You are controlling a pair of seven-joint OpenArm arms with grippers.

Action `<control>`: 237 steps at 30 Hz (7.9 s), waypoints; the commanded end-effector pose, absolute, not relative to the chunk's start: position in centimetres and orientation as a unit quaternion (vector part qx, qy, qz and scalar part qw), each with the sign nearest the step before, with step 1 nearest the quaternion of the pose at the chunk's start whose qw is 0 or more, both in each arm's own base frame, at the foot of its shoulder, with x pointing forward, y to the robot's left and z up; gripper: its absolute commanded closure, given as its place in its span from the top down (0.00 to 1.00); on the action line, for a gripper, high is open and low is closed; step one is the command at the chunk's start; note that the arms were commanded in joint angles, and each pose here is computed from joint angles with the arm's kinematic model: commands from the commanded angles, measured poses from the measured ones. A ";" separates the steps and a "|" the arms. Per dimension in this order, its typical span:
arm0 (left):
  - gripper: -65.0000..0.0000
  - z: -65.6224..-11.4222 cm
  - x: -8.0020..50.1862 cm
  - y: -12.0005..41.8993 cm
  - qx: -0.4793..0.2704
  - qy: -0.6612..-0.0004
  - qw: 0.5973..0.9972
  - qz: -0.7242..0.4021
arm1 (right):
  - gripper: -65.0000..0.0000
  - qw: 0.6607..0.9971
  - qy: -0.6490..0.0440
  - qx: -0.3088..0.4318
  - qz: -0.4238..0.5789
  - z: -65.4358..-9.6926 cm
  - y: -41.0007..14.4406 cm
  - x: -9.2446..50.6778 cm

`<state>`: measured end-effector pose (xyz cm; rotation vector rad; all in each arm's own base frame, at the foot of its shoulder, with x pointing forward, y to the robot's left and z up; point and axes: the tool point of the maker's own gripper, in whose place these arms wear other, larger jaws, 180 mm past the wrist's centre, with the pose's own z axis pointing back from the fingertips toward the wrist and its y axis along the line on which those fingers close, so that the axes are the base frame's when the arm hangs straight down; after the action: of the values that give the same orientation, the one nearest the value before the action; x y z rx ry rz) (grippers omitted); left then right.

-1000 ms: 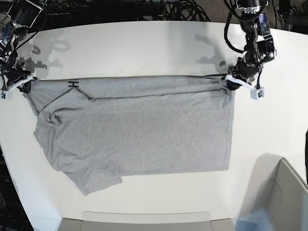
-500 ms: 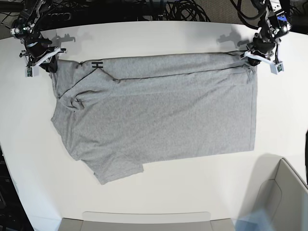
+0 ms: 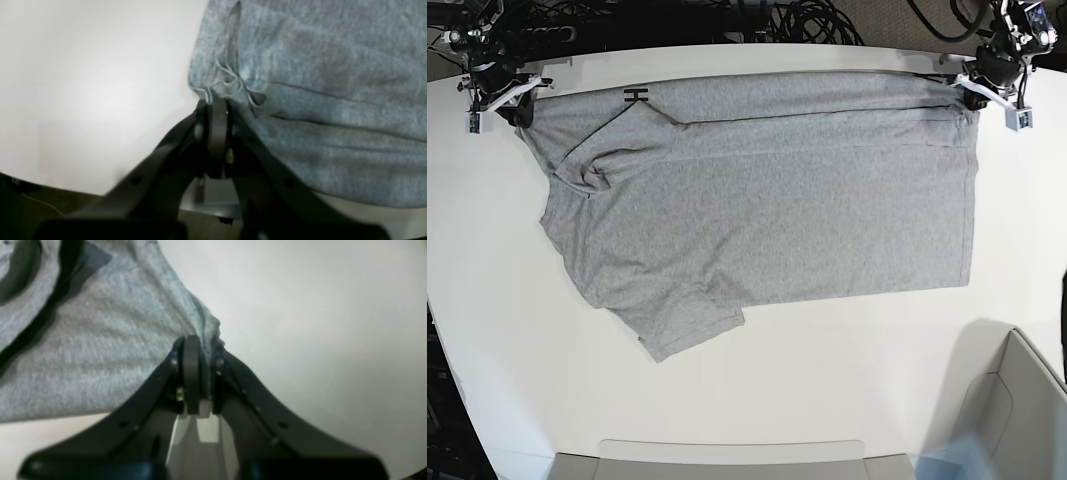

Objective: Fold the T-shirt properly
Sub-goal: 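Release the shoulder edge and move the right gripper to the sleeve, then grasp the hem corner near the sleeve with the right gripper, then grasp the other hem corner with the left gripper, then fold the hem up over the folded shoulder edge with both grippers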

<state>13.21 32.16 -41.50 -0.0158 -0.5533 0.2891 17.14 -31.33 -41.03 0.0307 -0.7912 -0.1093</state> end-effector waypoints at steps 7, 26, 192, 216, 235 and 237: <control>0.22 -40.3 13.2 33.4 0.012 -0.252 0.960 0.120 | 0.19 0.921 -0.387 0.003 -0.043 -40.2 -31.0 16.9; 0.26 -34.8 16.8 33.0 0.037 -0.332 0.939 0.079 | 0.42 0.858 -0.510 -0.053 0.015 -30.5 -31.1 23.3; 0.44 -39.5 44.5 33.0 0.024 -0.342 0.938 0.055 | 0.42 0.896 -0.383 0.006 0.224 -41.9 -12.5 49.9; 0.00 -45.1 40.6 30.6 -0.035 -0.287 0.957 -0.006 | 0.00 0.903 -0.364 -0.005 0.228 -41.6 -12.7 50.0; 0.00 -37.1 39.3 34.6 0.075 -0.349 0.933 -0.040 | 0.00 0.870 -0.431 -0.056 0.231 -34.6 -13.7 52.5; 0.00 -37.0 38.8 34.7 0.082 -0.344 0.934 -0.044 | 0.00 0.870 -0.430 -0.063 0.233 -34.3 -13.8 52.3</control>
<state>38.06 33.63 -38.63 0.1399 -0.6703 -0.0964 50.33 -13.81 -37.36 -0.1184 -0.8187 0.4874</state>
